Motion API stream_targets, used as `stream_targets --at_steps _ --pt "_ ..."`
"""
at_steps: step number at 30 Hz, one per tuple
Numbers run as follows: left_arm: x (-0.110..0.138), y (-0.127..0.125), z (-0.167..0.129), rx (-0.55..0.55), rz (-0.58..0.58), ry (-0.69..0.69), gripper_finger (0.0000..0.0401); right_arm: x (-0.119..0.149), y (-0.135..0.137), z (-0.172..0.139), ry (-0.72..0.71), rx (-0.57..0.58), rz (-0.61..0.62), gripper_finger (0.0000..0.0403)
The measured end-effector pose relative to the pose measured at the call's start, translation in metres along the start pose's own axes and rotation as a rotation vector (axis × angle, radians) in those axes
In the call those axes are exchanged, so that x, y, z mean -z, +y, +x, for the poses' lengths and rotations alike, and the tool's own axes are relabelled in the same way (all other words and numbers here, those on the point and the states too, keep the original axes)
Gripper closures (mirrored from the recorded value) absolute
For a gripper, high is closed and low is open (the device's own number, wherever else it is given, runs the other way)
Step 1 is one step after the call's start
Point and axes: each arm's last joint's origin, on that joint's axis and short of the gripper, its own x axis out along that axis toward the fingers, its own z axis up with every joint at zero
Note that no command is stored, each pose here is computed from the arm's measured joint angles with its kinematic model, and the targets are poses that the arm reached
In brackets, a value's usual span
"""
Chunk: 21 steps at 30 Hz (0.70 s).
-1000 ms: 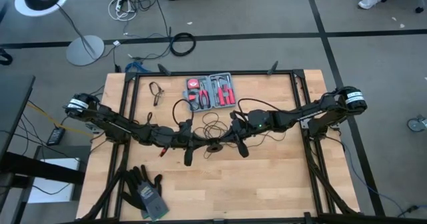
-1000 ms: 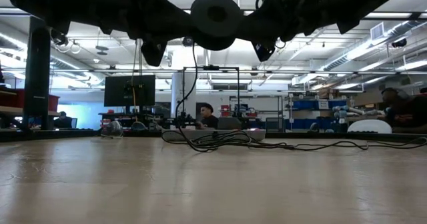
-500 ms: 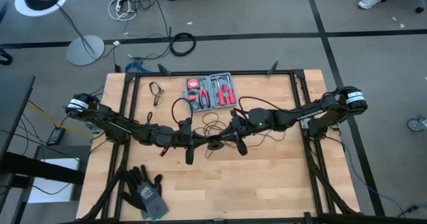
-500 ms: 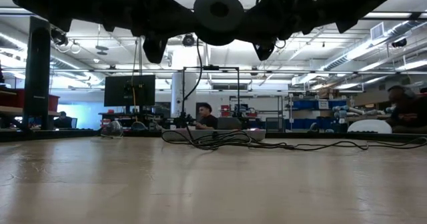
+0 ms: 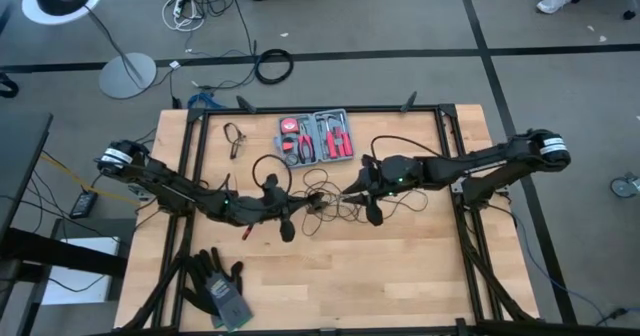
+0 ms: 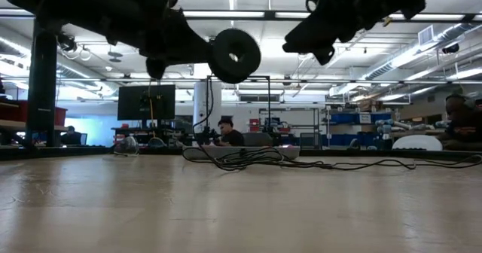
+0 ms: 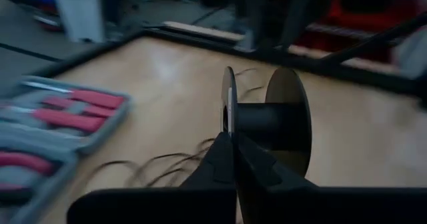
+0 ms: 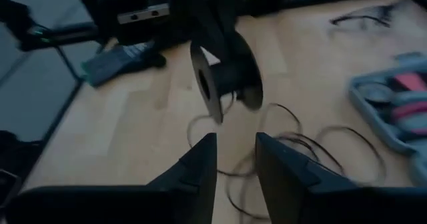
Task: Coil cords
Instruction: Coil the black wire onto the black spool
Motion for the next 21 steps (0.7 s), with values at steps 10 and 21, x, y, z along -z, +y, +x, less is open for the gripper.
stream_targets --at_steps 10,21 --pt "0.004 -0.01 -0.014 -0.193 0.137 -0.056 0.0401 0.012 0.017 0.003 0.059 0.09 -0.03 0.0302" --pt "0.004 -0.014 -0.018 -0.236 0.259 -0.062 0.0401 0.03 0.016 0.025 0.143 0.121 -0.015 0.0305"
